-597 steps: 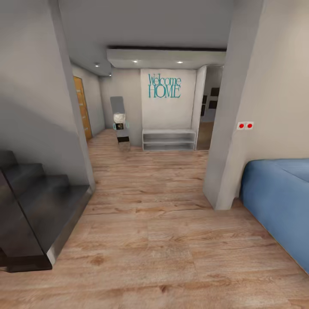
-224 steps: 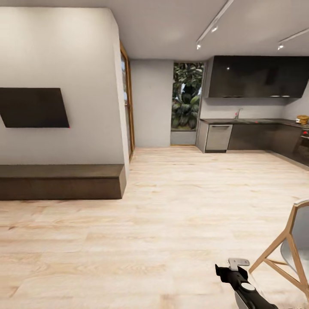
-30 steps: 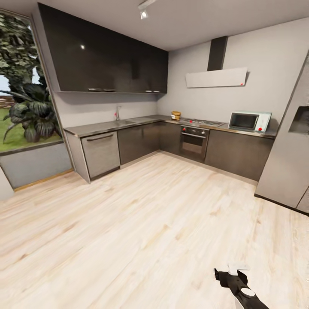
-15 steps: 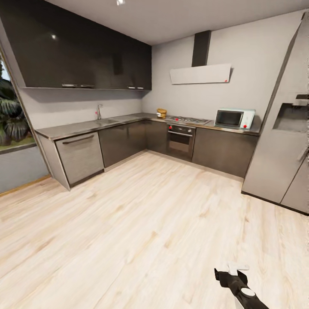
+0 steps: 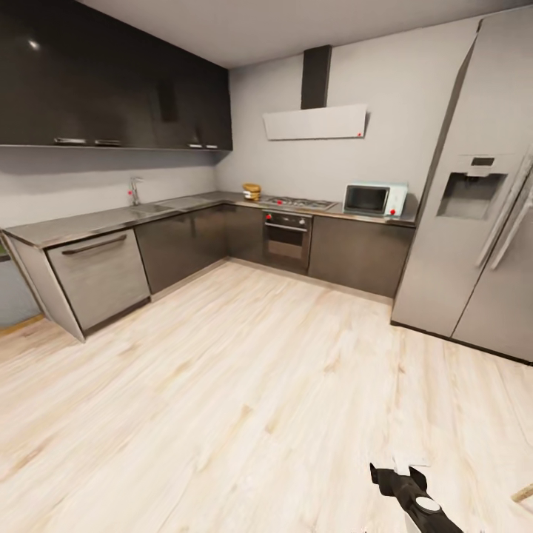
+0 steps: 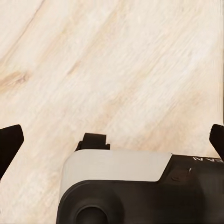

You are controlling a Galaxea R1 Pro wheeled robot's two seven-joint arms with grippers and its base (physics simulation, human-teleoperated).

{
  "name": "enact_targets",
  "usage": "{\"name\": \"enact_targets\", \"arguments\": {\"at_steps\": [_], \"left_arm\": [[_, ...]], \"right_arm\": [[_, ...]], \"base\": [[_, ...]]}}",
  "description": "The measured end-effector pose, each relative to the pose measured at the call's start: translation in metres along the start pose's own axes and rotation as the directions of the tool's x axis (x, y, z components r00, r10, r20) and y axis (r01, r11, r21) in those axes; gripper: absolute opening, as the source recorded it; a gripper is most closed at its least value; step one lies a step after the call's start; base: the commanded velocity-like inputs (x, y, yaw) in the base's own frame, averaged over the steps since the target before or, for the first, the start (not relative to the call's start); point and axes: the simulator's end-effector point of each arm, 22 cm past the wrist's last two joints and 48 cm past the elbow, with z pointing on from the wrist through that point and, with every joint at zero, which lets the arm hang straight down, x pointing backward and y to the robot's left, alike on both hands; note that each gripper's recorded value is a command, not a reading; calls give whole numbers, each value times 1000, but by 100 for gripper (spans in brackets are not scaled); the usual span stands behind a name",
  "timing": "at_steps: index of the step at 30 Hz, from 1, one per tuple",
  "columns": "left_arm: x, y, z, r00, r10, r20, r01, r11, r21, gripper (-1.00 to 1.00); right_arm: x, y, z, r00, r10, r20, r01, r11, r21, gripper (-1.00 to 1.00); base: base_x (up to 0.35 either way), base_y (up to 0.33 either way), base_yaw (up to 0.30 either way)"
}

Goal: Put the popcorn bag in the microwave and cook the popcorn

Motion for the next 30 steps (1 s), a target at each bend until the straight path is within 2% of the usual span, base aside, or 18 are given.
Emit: {"name": "enact_targets", "arguments": {"at_steps": [6,14,30], "left_arm": [[3,0,-2,1000,-1,-10,1,1000,0,100],[7,2,-2,1000,-11,-20,10,1000,-5,100],[8,2,-2,1000,-11,-22,11,1000,-5,100]], "right_arm": [[2,0,0,1000,-1,-6,1,1000,0,100],[6,0,1,1000,-2,-14,2,1000,-1,100],[7,1,1,1000,-3,-15,3,1000,-3,100]], "base": [[23,0,-228],[312,18,-225],[344,31,-13]]}}
